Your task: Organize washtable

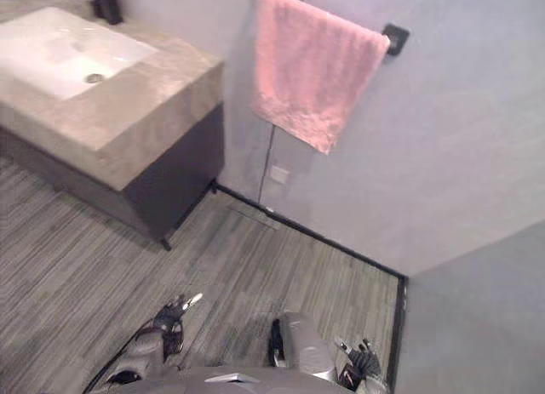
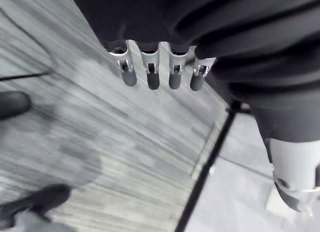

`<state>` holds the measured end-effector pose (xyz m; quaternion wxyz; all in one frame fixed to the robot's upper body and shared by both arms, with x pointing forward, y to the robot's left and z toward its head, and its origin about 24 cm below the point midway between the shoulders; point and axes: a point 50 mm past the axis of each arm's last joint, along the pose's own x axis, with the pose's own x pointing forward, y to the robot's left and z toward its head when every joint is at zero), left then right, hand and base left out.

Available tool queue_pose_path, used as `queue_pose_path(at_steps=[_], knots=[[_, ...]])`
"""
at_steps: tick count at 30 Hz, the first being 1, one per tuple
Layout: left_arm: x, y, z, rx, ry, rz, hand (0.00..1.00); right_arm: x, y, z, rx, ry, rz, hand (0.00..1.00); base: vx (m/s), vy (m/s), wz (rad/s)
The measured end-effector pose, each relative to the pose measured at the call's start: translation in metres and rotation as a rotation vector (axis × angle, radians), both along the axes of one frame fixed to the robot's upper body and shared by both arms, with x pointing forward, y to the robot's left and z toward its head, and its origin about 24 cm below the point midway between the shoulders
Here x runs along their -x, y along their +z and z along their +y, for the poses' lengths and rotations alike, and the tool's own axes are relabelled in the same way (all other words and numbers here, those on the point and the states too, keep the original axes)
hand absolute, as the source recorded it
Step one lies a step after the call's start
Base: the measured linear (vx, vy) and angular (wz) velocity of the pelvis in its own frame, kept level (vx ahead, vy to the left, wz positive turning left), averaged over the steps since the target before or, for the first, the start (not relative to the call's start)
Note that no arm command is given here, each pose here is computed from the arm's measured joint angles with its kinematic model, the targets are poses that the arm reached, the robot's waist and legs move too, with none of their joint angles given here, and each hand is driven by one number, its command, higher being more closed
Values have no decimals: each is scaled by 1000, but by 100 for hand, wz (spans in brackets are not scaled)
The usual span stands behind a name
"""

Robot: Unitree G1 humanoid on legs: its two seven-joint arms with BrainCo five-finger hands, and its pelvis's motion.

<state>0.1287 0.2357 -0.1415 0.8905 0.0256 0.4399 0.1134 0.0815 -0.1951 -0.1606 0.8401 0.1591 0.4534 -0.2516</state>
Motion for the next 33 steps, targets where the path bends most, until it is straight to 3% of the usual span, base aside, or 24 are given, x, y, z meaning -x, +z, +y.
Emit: queue_pose_path(at_steps=[6,9,11,15,20,23,26,30,33], knots=[[40,-7,23,-45,109,117,0,-21,5,1,-5,24,-65,0,198,-18,93],[32,-2,30,-68,122,85,0,-64,18,14,11,154,-163,0,-454,-123,34],[28,-1,28,-69,122,71,0,-67,19,17,16,179,-173,0,-486,-157,48],[19,-1,15,-32,129,30,0,-57,14,12,24,148,-120,0,-360,-76,80],[8,-2,-3,-4,89,4,0,-18,4,-12,54,47,-9,0,199,69,106],[9,-5,-8,13,93,26,0,-13,3,-19,51,-34,-6,0,125,181,71],[13,-6,-3,-5,73,45,0,-1,-3,-5,0,-81,35,0,-83,253,21],[-13,-2,-30,34,-41,-3,0,12,-5,-12,-13,-162,77,0,-55,140,6],[-20,1,-27,20,-65,-22,0,19,-6,-13,-15,-169,98,0,-11,-19,-4]])
